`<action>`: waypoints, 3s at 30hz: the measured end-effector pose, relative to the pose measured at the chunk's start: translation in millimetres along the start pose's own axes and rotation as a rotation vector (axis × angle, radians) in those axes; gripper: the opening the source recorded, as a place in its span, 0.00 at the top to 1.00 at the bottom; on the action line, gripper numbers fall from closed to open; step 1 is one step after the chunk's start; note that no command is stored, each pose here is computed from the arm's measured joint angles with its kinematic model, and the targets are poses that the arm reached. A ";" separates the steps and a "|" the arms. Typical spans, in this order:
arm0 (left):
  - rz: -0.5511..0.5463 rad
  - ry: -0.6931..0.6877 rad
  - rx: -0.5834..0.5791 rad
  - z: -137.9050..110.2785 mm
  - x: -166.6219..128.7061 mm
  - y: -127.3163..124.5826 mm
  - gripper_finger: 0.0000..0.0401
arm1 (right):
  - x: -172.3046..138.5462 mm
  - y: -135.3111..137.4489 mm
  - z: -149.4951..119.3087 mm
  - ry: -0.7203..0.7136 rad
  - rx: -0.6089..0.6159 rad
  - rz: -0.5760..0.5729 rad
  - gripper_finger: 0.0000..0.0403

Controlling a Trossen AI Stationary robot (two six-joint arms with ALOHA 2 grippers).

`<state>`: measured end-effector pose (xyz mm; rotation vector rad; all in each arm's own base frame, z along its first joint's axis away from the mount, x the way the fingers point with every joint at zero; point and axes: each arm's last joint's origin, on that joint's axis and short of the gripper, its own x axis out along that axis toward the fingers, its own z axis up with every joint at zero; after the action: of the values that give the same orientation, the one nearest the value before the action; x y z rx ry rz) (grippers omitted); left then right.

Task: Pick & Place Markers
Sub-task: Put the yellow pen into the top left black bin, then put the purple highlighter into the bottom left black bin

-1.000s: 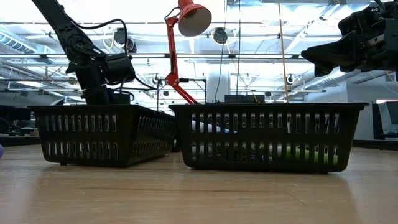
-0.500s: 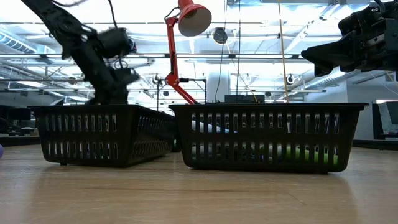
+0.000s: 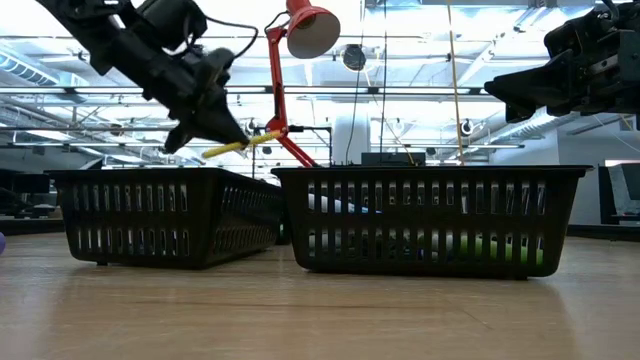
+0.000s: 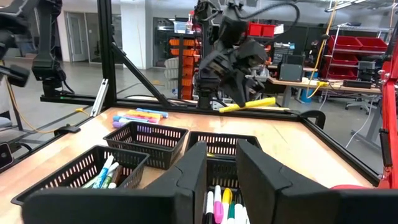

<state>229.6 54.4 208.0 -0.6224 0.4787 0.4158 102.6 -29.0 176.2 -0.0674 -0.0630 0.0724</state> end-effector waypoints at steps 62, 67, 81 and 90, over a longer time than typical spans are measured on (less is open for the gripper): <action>-0.877 0.261 0.244 -79.8 -41.2 -157.5 0.77 | 0.0 0.0 0.0 0.000 0.000 0.000 0.81; -0.418 0.452 0.165 -87.5 -52.1 -181.5 0.77 | 0.0 0.0 0.0 0.000 0.000 0.000 0.81; 0.183 0.666 -0.057 -144.1 -66.5 -228.6 0.77 | 0.0 -0.1 0.0 0.000 0.000 0.000 0.81; 0.537 0.757 -0.418 -179.5 -49.8 -218.8 0.98 | 0.0 0.0 0.0 0.000 0.000 0.000 0.81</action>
<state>245.8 -232.5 205.6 -1.0623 1.3168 0.8019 102.6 -29.0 176.2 -0.0675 -0.0633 0.0720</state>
